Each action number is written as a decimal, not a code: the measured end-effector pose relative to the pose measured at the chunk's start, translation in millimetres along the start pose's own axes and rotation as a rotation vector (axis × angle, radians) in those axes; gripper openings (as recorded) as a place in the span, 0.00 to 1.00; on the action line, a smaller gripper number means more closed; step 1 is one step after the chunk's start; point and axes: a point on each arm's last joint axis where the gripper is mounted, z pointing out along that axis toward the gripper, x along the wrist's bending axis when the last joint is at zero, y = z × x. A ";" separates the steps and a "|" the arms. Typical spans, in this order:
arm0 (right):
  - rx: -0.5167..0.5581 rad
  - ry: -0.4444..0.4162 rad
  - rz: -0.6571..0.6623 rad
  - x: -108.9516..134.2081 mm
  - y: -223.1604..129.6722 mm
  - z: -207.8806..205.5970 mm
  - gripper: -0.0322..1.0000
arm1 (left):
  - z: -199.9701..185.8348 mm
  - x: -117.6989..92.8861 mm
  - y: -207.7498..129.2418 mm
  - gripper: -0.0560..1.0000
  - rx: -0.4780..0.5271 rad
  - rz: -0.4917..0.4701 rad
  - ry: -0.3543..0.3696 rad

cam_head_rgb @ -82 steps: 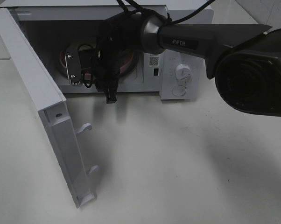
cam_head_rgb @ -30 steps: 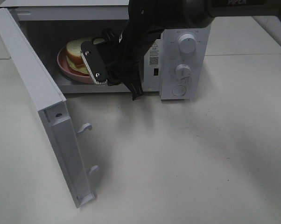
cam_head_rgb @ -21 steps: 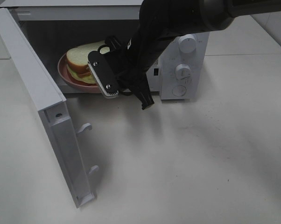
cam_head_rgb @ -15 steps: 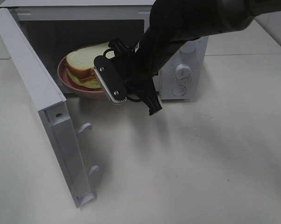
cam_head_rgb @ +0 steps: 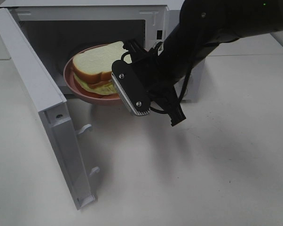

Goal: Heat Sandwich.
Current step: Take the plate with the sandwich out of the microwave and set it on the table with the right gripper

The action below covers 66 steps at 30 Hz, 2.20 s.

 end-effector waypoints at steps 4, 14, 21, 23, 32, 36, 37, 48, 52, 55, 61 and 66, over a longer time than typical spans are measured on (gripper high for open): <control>0.002 0.006 0.001 14.3 0.7 -11.2 0.07 | 0.0 0.0 0.0 0.98 0.000 0.000 0.000; 0.008 -0.003 0.006 54.8 2.3 -41.1 0.07 | 0.0 0.0 0.0 0.98 0.000 0.000 0.000; 0.008 -0.007 0.013 85.3 3.8 -63.0 0.07 | 0.0 0.0 0.0 0.98 0.000 0.000 0.000; 0.008 -0.013 0.015 88.6 4.2 -66.8 0.07 | 0.0 0.0 0.0 0.98 0.000 0.000 0.000; 0.005 -0.038 0.033 126.2 6.1 -92.3 0.07 | 0.0 0.0 0.0 0.98 0.000 0.000 0.000; 0.013 -0.047 0.046 143.2 6.3 -105.1 0.07 | 0.0 0.0 0.0 0.98 0.000 0.000 0.000; 0.013 -0.047 0.046 143.2 6.3 -105.1 0.07 | 0.0 0.0 0.0 0.98 0.000 0.000 0.000; 0.117 -0.070 0.142 179.4 -1.3 -133.6 0.07 | 0.0 0.0 0.0 0.98 0.000 0.000 0.000; 0.156 -0.078 0.208 184.8 -4.7 -139.2 0.07 | 0.0 0.0 0.0 0.98 0.000 0.000 0.000; 0.179 -0.080 0.237 185.9 -6.7 -140.8 0.07 | 0.0 0.0 0.0 0.98 0.000 0.000 0.000; 0.241 -0.095 0.347 186.6 -12.6 -141.9 0.07 | 0.0 0.0 0.0 0.98 0.000 0.000 0.000; 0.267 -0.109 0.416 186.7 -15.2 -142.6 0.07 | 0.0 0.0 0.0 0.98 0.000 0.000 0.000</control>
